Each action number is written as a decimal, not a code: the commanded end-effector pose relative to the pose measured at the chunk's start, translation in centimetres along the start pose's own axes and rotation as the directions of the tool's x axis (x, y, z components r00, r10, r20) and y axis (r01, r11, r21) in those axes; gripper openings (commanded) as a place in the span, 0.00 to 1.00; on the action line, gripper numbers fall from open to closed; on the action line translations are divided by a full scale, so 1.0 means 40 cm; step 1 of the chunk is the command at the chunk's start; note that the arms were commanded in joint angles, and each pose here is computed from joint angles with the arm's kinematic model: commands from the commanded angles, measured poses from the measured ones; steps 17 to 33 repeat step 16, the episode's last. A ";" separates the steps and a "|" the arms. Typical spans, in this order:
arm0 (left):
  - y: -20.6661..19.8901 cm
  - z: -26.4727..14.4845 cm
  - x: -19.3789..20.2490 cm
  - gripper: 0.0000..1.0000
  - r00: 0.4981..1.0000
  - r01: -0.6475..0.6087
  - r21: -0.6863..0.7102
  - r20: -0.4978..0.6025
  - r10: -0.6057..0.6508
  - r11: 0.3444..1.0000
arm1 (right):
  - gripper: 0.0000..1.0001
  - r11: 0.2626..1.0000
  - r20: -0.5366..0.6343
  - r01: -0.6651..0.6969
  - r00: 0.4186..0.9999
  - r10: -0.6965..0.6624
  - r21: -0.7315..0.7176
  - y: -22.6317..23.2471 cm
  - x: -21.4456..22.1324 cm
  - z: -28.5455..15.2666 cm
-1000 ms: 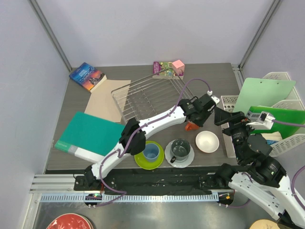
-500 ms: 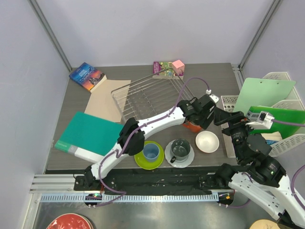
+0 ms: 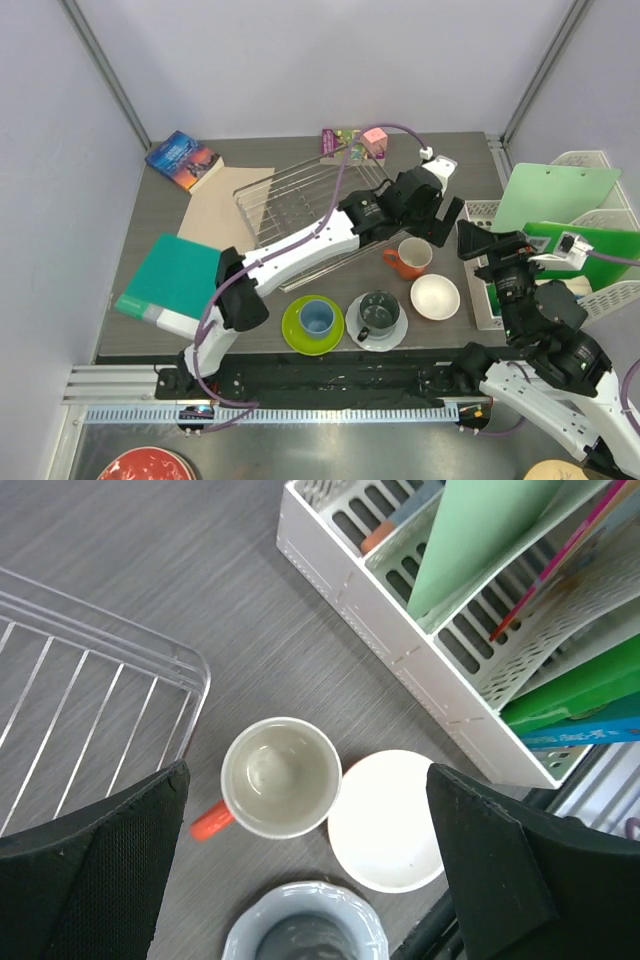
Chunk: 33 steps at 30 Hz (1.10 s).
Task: Unload the mixed dishes from the dish rack
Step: Reset both arms
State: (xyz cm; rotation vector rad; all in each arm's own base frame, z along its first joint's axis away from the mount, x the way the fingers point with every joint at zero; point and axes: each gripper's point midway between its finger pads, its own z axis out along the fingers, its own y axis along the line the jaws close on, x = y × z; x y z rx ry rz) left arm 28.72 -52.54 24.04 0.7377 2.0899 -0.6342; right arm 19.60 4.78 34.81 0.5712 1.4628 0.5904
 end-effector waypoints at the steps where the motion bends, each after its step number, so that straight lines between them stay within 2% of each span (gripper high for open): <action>1: 0.022 -0.154 -0.131 1.00 0.988 0.067 -0.047 0.145 -0.059 0.997 | 0.92 1.000 0.059 -0.005 0.998 0.005 -0.011 0.030 -0.066 -0.002; 5: 0.138 -0.277 -0.146 1.00 0.982 0.091 -0.262 0.184 -0.043 0.961 | 0.92 0.999 0.059 0.043 0.997 -0.042 -0.012 0.039 -0.079 -0.002; 7: 0.211 -0.356 -0.137 1.00 0.976 0.111 -0.379 0.216 -0.029 0.919 | 0.93 0.998 0.042 0.069 0.997 -0.069 -0.002 0.037 -0.062 0.007; 12: 0.311 -0.490 -0.052 1.00 0.961 0.186 -0.477 0.269 -0.059 0.859 | 0.93 0.995 -0.045 0.098 0.994 -0.099 -0.022 0.053 0.034 0.046; 15: 0.350 -0.522 0.019 1.00 0.955 0.247 -0.512 0.274 -0.116 0.823 | 0.93 0.993 -0.095 0.111 0.989 -0.115 -0.044 0.064 0.097 0.072; 16: 0.368 -0.568 0.016 1.00 0.938 0.293 -0.518 0.321 -0.135 0.803 | 0.93 0.992 -0.100 0.112 0.988 -0.116 -0.052 0.067 0.111 0.077; 33: 0.368 -0.568 0.016 1.00 0.938 0.293 -0.518 0.321 -0.135 0.803 | 0.93 0.992 -0.100 0.112 0.988 -0.116 -0.052 0.067 0.111 0.077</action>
